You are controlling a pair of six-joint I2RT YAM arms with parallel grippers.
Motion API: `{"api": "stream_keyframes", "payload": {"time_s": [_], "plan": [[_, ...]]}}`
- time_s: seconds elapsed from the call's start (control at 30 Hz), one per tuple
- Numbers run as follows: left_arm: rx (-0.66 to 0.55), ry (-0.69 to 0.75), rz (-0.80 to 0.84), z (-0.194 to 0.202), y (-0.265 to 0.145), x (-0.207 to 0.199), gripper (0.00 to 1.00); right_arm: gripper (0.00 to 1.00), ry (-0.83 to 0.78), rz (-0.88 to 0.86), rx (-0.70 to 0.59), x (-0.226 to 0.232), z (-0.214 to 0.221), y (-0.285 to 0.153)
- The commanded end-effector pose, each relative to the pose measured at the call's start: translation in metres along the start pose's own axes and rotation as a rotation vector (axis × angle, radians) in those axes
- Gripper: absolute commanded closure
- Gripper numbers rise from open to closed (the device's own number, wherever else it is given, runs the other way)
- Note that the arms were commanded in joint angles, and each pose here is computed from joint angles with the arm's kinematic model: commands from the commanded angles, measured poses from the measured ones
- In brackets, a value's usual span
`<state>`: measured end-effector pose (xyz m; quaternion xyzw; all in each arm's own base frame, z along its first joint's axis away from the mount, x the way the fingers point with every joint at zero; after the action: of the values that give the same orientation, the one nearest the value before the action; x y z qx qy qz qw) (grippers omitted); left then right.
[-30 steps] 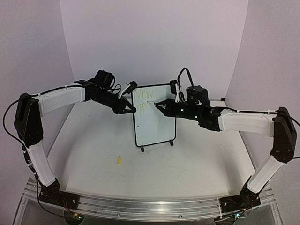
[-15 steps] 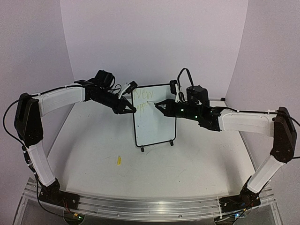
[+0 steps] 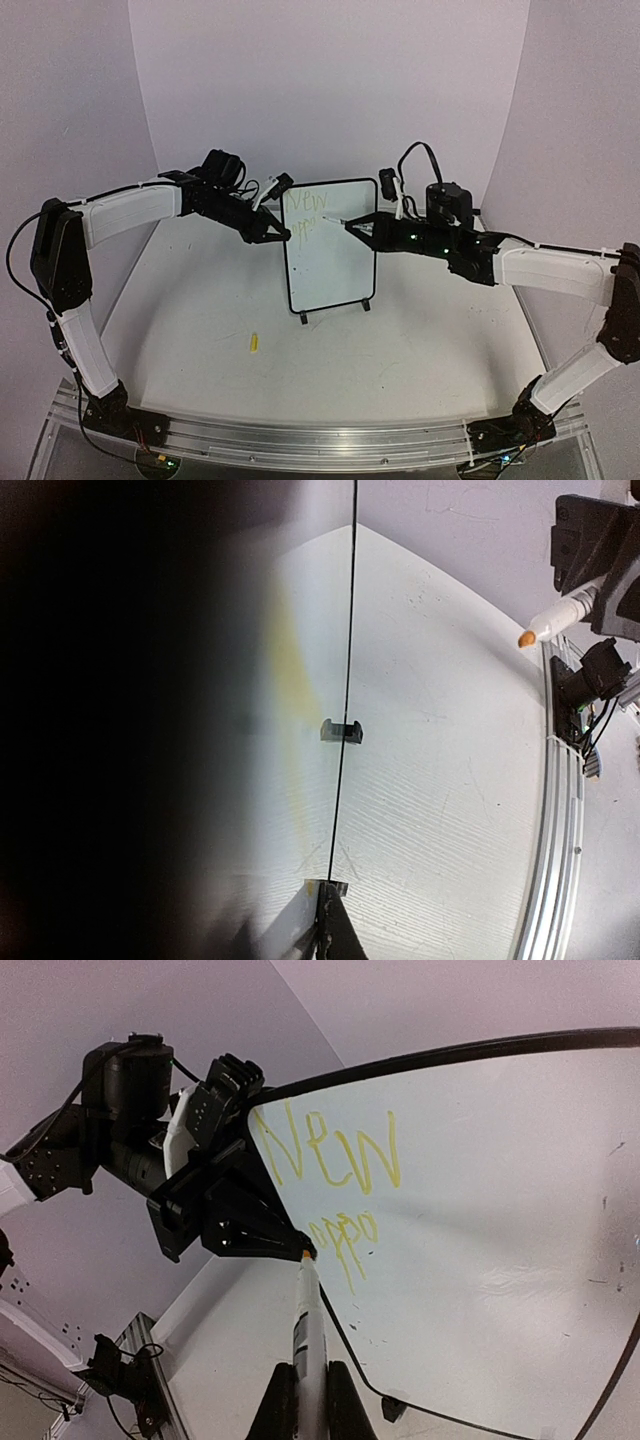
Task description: Write a sentence on the whiteboard
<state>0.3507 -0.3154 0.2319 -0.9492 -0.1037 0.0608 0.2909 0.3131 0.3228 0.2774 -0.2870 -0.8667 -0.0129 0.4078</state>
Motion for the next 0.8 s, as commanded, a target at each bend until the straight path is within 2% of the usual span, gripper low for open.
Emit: {"api": "stream_keyframes", "payload": {"time_s": [0.0, 0.77], "plan": [[0.085, 0.001, -0.039, 0.015, -0.008, -0.004, 1.00, 1.00, -0.020, -0.064, 0.011, 0.003, -0.005, -0.012], [0.090, 0.002, -0.039, 0.016, -0.007, -0.003, 1.00, 1.00, -0.041, -0.019, -0.012, -0.009, -0.020, 0.020]]}}
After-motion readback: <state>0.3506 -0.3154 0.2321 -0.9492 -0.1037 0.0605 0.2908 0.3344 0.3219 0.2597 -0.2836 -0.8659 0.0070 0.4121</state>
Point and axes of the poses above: each gripper's point midway between its finger pads, its own y axis out along the fingers, its own x axis along the line the jaws close on, z = x × y, the point moved 3 cm from there along -y, back along the fingers, and after that the axes turned 14 degrees about y, right-handed, at the moved point
